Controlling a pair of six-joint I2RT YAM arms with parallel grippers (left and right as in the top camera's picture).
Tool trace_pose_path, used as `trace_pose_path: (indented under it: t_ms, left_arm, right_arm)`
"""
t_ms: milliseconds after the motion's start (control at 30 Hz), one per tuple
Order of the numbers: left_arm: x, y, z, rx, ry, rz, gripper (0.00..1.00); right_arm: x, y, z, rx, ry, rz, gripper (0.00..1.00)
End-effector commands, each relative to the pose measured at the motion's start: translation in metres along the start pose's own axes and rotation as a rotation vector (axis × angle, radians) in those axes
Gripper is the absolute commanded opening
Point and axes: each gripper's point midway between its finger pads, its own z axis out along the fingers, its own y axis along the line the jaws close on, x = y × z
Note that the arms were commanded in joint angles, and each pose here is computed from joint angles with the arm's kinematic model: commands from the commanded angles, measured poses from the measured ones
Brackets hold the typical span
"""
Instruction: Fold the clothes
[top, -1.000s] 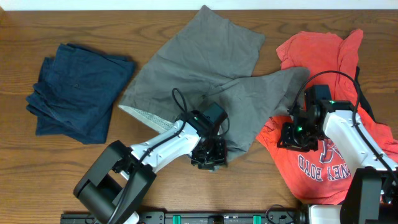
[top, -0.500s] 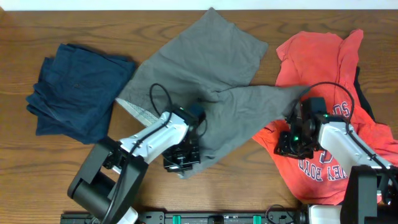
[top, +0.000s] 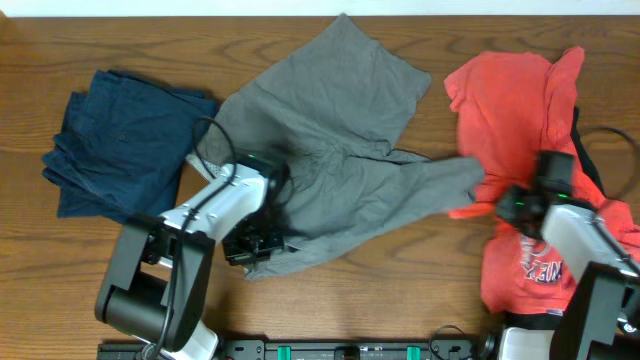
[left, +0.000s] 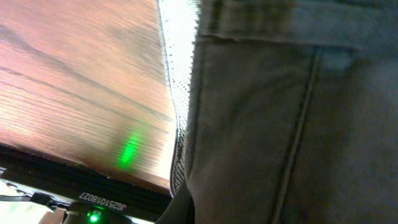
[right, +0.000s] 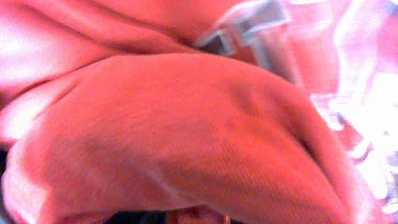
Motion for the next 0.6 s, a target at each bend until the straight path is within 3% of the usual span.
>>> trace_pose_path:
  t_ms: [0,133,233,367,567]
  left_arm:
    - [-0.007,0.015,-0.003,-0.017,-0.018,-0.035,0.06]
    - [-0.005,0.016,-0.003,-0.017,-0.008,-0.039,0.06]
    - [0.0,0.015,-0.003,-0.009,0.013,-0.037,0.06]
    - [0.009,0.006,-0.004,0.047,0.063,-0.005,0.06]
    - [0.006,0.003,-0.004,0.058,0.049,-0.004,0.06]
  right_arm:
    - [-0.021,-0.074,-0.001,0.221,-0.049,0.198,0.32]
    - [-0.029,-0.117,-0.009,0.252,-0.022,0.353,0.37]
    - [-0.04,-0.101,-0.014,0.061,0.022,0.41,0.44]
    - [-0.061,-0.023,-0.043,-0.405,0.052,0.18,0.5]
    - [-0.013,0.046,-0.079,-0.646,0.248,-0.052,0.62]
